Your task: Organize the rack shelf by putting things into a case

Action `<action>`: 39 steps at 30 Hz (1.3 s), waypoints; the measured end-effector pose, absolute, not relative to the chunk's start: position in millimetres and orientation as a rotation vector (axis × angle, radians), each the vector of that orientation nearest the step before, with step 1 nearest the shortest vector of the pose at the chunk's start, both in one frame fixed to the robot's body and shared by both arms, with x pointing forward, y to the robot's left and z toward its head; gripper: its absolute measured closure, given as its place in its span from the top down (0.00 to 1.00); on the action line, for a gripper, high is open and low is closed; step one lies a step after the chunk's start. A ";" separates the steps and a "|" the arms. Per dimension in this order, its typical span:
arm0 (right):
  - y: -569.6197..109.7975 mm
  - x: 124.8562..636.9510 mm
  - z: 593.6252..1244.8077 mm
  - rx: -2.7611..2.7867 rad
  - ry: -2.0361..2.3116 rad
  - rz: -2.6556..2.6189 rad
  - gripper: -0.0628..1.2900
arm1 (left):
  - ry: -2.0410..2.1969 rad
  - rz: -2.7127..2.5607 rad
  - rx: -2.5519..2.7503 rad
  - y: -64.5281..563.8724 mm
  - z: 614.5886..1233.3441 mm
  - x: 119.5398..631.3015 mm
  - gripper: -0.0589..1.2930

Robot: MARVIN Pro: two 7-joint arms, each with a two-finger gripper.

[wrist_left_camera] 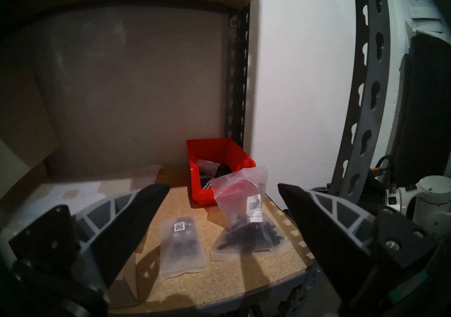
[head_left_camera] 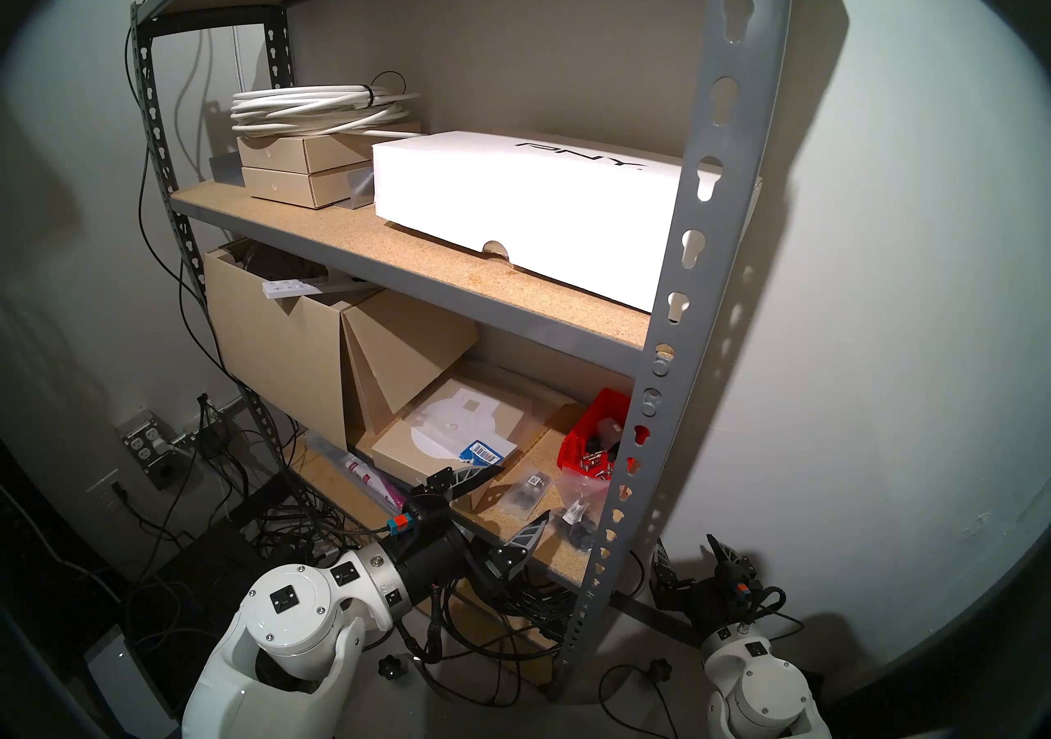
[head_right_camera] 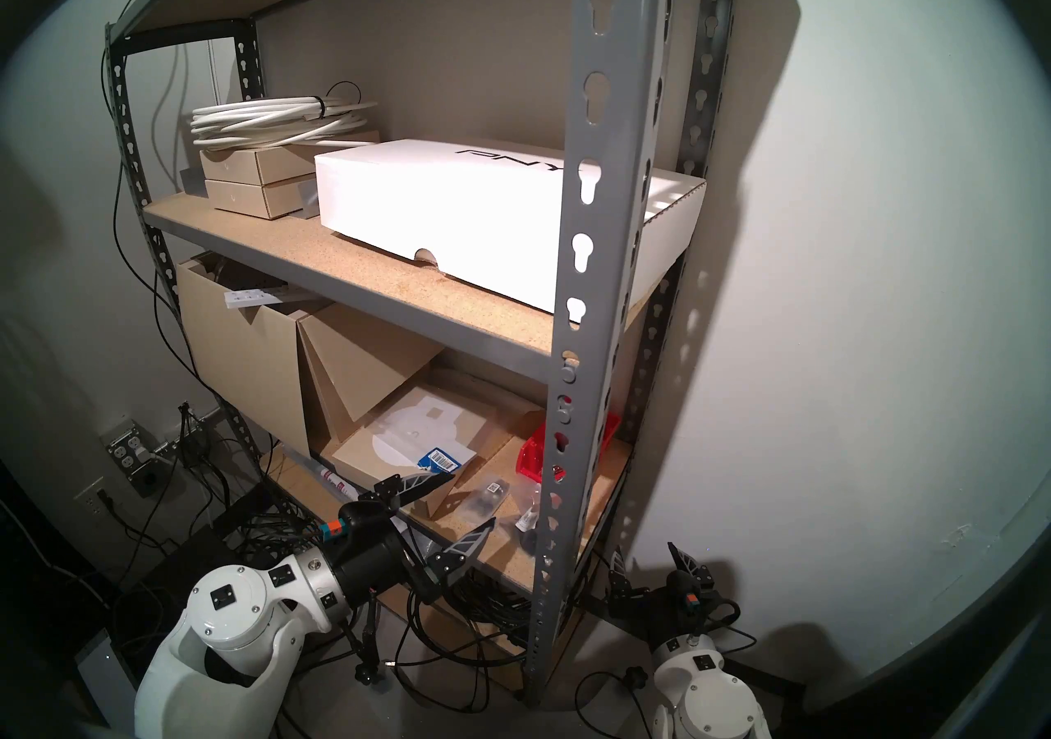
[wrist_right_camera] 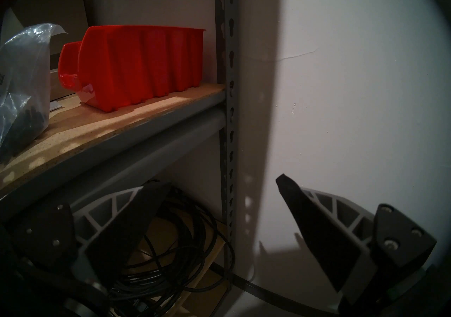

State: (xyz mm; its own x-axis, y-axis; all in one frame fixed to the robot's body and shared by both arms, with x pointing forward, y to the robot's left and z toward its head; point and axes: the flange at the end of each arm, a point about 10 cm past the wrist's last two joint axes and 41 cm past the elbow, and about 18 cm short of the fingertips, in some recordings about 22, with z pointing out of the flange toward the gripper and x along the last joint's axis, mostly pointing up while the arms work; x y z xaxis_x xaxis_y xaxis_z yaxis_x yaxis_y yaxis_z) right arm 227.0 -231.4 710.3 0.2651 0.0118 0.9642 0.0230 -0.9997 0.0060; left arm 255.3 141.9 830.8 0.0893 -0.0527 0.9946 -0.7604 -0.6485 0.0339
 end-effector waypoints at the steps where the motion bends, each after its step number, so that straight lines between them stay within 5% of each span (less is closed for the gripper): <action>1: -231.4 227.0 710.3 -2.491 -0.034 -1.899 0.97 | -0.802 1.602 1.804 140.1 829.5 255.2 0.97; 27: -231.4 227.0 710.3 -2.491 -0.034 -1.898 0.97 | -0.893 1.578 1.850 104.5 797.5 267.5 0.97; 39: -231.4 227.0 710.3 -2.491 -0.034 -1.898 0.97 | -0.916 1.577 1.866 92.0 790.0 271.6 0.84</action>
